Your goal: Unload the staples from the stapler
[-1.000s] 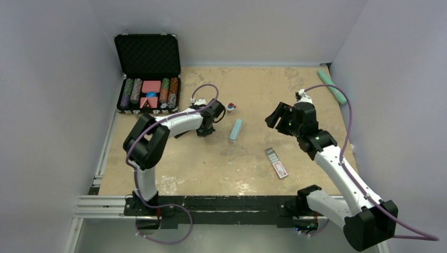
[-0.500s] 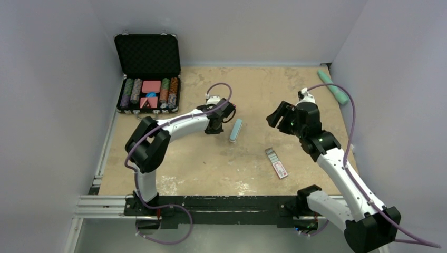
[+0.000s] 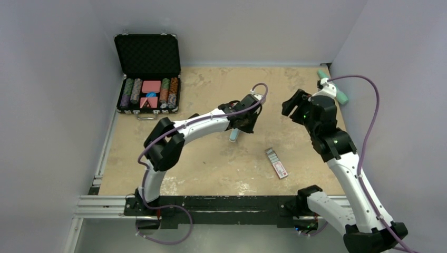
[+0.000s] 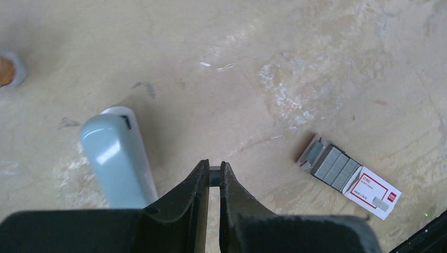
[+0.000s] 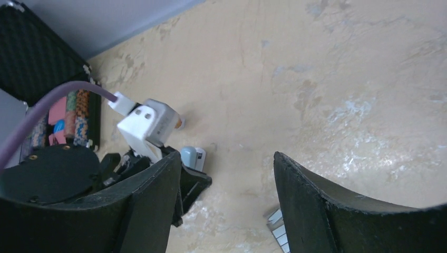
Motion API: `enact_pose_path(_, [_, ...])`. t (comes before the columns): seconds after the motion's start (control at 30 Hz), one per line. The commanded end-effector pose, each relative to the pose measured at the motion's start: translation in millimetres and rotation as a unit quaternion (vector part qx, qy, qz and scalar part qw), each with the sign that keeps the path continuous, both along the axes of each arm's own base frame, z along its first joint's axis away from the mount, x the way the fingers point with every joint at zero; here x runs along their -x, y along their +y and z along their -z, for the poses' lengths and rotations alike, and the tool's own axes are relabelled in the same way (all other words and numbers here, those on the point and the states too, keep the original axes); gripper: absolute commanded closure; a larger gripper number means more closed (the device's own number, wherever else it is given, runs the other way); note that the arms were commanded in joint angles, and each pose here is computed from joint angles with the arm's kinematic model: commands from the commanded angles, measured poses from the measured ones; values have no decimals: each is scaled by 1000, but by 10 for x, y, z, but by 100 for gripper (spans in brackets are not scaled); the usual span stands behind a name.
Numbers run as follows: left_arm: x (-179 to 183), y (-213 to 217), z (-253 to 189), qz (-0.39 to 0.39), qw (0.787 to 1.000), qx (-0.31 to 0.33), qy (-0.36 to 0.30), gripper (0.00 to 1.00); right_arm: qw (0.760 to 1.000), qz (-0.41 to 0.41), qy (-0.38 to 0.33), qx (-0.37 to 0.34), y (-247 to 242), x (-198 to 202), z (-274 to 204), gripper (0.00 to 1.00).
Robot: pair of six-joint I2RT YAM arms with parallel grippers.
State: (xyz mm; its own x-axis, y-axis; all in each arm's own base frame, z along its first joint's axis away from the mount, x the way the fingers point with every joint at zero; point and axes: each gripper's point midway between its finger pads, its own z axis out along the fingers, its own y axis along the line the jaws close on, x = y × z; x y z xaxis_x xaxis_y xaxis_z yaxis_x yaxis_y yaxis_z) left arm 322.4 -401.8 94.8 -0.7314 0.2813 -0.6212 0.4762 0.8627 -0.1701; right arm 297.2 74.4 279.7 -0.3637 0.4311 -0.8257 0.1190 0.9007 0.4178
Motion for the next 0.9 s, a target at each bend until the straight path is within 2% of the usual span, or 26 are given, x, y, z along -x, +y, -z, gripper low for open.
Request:
enact_pose_path(0.0, [145,-547,-187,139,988,61,-1,88,998,48,-43,13,-256,43,-371,31])
enact_pose_path(0.23, [590,-1016,-90,283,954,92,24,88,999,28,-45,-3,-183,91,-364,31])
enact_pose_path(0.4, [815,-1185,22,345,934,88,41,87,999,22,-38,-3,-169,114,-294,31])
enact_pose_path(0.53, [843,-1235,130,360,929,71,41,87,999,11,-35,-9,-125,132,-259,31])
enact_pose_path(0.87, [573,-1083,387,327,945,-5,-7,87,999,0,-35,-15,-84,152,-254,31])
